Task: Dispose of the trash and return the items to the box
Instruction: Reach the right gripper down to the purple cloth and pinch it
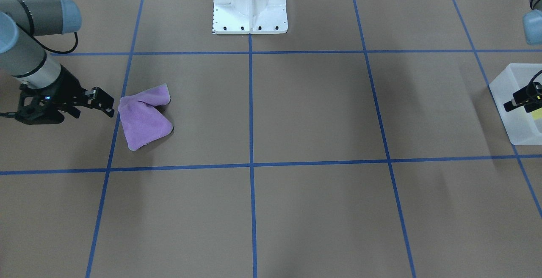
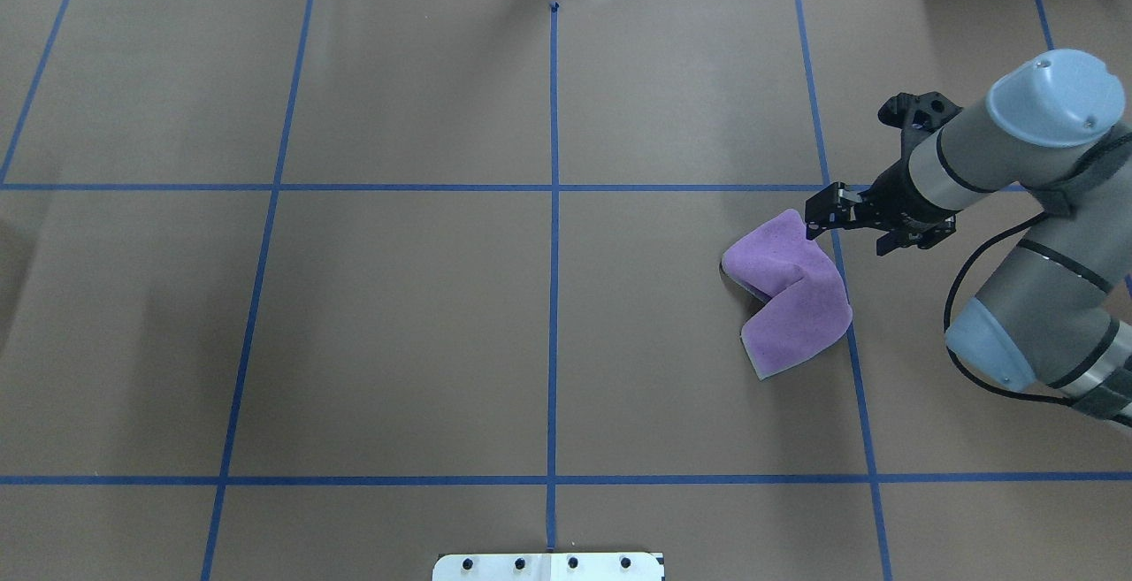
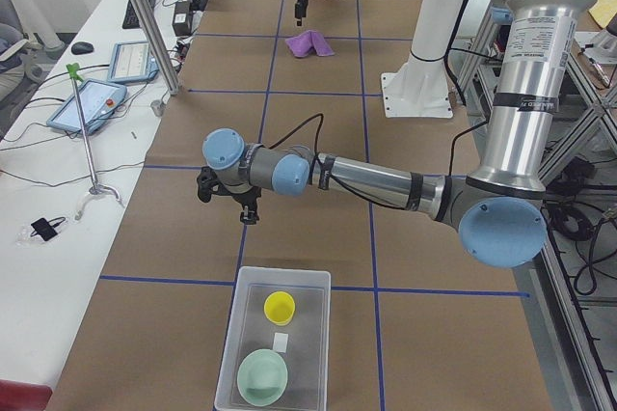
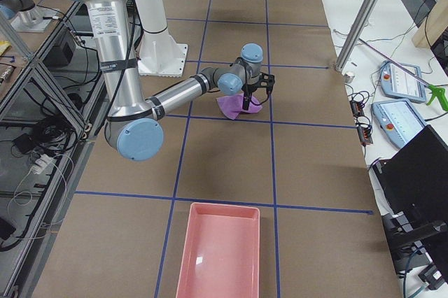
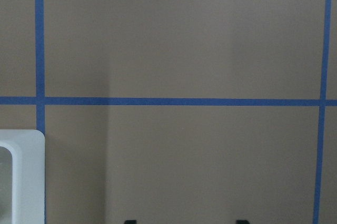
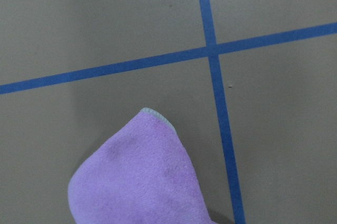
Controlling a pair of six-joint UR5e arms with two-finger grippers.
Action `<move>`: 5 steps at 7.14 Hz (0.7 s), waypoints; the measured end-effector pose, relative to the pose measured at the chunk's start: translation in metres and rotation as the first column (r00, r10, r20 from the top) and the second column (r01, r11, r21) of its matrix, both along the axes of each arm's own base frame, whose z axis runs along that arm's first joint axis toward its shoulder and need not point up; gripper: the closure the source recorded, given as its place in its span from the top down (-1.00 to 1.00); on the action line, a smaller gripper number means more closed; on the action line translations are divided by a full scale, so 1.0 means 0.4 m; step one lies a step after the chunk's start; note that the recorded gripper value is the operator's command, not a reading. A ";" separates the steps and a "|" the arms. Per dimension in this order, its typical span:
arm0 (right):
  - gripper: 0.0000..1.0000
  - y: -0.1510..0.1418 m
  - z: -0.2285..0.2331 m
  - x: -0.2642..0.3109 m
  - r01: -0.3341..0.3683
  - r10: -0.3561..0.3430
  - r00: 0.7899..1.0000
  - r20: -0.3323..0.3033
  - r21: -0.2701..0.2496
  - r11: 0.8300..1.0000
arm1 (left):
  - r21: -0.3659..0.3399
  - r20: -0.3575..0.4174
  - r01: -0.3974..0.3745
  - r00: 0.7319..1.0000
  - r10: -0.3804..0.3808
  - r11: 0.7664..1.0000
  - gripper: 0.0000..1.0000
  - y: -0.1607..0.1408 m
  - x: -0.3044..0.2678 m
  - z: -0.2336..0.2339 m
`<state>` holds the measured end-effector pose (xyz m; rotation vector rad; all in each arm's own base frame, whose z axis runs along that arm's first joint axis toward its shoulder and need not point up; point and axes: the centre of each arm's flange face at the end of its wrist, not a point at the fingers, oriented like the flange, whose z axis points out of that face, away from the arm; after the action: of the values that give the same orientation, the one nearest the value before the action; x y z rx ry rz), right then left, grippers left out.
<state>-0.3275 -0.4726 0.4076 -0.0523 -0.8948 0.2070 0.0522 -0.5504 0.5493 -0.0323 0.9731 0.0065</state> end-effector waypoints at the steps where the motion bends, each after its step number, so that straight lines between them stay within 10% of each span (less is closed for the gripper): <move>1: 1.00 0.002 -0.012 -0.042 -0.024 0.024 1.000 -0.004 -0.025 0.999 | 0.002 0.000 -0.002 1.000 0.002 1.000 0.40 0.001 0.000 0.001; 4: 0.44 0.033 -0.019 -0.130 -0.028 0.027 0.999 -0.019 -0.048 0.998 | 0.005 0.003 -0.003 1.000 0.003 1.000 0.40 0.023 -0.004 0.003; 5: -0.12 0.041 -0.018 -0.142 -0.026 0.025 0.999 -0.024 -0.048 0.999 | 0.006 0.003 -0.003 1.000 0.003 1.000 0.40 0.026 -0.004 0.003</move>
<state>-0.3841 -0.4562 0.4002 -0.0831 -0.8679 0.2527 0.0504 -0.5399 0.5507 -0.0286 0.9702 0.0122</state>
